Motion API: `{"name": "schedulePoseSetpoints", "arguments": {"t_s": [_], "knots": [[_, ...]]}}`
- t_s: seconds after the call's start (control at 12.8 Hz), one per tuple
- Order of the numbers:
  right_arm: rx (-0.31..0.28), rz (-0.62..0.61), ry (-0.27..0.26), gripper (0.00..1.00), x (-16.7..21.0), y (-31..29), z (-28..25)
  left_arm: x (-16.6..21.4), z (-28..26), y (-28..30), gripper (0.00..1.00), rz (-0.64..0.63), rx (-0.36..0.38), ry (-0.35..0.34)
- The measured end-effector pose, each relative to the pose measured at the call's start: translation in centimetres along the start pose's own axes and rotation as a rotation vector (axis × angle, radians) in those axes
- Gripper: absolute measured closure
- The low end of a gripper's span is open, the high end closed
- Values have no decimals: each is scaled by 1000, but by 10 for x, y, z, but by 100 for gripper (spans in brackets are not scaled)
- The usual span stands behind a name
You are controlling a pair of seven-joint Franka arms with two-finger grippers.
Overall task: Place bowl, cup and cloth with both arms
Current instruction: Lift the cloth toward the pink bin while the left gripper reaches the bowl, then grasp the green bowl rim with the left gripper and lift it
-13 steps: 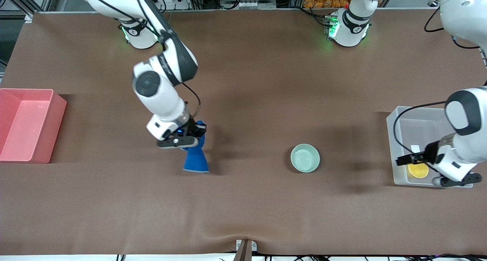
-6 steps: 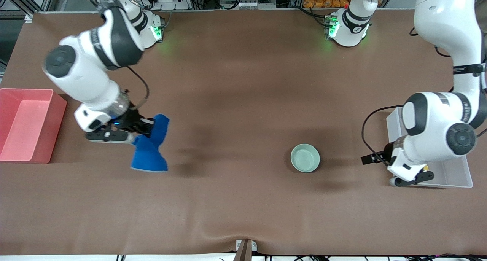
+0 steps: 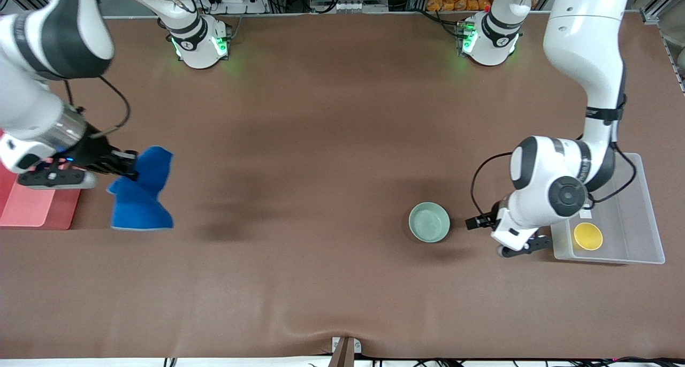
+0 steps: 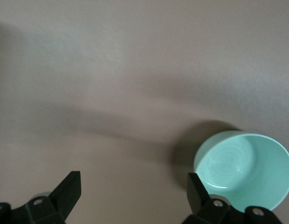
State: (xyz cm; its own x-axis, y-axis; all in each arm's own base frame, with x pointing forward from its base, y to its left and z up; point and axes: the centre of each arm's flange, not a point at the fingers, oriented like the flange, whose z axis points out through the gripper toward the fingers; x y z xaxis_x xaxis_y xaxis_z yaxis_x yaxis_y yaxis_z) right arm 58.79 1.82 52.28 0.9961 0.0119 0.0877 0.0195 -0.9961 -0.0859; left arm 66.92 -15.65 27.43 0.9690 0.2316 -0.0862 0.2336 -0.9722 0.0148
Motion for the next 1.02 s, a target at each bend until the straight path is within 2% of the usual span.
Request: {"name": "schedulePoseSetpoints", "arguments": {"t_s": [0.31,0.63,0.71,1.02], "knots": [[-7,-106,-23,97,-15,103,-13,-16,12,25,0,-23,2,-23],[2,-169,-52,97,-52,218,-21,-27,44,46,1,-40,-7,-26],[2,-186,-51,97,-62,241,-23,-29,55,48,4,-43,-13,-17],[6,-272,-51,97,-100,310,-30,-34,79,44,52,-71,-20,2]]}}
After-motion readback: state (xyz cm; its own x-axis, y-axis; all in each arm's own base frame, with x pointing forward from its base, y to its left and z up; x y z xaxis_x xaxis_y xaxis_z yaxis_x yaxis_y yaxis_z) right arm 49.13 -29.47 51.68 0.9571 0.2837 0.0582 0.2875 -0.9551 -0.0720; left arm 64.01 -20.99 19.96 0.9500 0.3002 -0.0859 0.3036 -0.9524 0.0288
